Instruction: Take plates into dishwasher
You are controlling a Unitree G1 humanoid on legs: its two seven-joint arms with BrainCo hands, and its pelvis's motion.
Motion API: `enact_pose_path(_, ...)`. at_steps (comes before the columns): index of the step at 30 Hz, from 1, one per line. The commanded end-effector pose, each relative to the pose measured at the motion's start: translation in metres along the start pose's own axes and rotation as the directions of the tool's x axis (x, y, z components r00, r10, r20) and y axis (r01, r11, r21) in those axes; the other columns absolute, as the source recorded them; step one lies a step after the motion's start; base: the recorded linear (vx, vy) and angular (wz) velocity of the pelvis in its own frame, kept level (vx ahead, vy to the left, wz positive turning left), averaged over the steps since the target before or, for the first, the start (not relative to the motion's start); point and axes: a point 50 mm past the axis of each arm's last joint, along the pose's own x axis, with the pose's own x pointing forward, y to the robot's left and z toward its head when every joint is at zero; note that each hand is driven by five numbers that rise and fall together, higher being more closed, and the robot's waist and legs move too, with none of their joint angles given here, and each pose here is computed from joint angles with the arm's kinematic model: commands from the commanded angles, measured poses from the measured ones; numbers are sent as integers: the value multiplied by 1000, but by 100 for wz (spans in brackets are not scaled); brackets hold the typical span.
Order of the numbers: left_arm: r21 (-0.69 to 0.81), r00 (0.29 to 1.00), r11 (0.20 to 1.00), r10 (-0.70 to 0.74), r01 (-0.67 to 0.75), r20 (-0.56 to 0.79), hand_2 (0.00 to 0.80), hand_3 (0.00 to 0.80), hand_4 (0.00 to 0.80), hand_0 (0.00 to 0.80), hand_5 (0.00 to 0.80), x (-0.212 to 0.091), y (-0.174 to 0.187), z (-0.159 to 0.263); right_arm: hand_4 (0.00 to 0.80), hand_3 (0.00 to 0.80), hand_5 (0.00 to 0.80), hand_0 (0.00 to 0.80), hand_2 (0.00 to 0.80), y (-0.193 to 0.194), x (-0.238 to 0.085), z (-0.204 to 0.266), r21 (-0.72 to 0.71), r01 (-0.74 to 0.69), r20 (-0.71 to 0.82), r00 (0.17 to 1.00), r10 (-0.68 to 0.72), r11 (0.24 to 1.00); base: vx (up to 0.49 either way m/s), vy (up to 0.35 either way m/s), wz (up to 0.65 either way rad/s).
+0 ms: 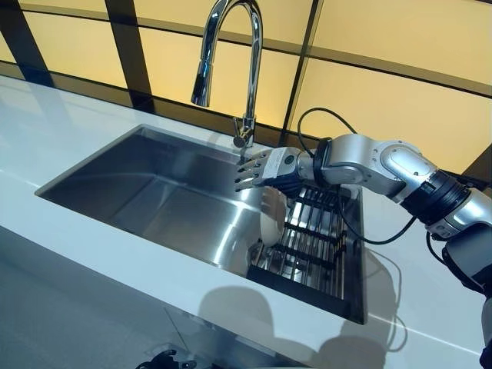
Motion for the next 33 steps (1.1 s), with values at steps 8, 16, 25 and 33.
enact_pose_path(8, 53, 999, 998, 44, -44, 1, 0, 0, 0, 0, 0, 2, 18, 9, 0, 0, 0, 0, 0, 22, -15, -22, 85, -70, -76, 994, 76, 994, 0, 0, 0)
enact_pose_path(16, 48, 999, 998, 46, -46, -2, 0, 0, 0, 0, 0, 2, 18, 9, 0, 0, 0, 0, 0, 29, -14, -23, 103, -92, -72, 992, 100, 990, 0, 0, 0)
enact_pose_path(25, 59, 999, 997, 43, -43, 4, 0, 0, 0, 0, 0, 3, 19, 10, 0, 0, 0, 0, 0, 35, -11, -21, 119, -116, -63, 990, 124, 986, 0, 0, 0)
enact_pose_path(33, 67, 999, 997, 37, -38, 11, 0, 0, 0, 0, 0, 3, 20, 12, 0, 0, 0, 0, 0, 38, -7, -14, 123, -129, -34, 990, 134, 984, 0, 0, 0)
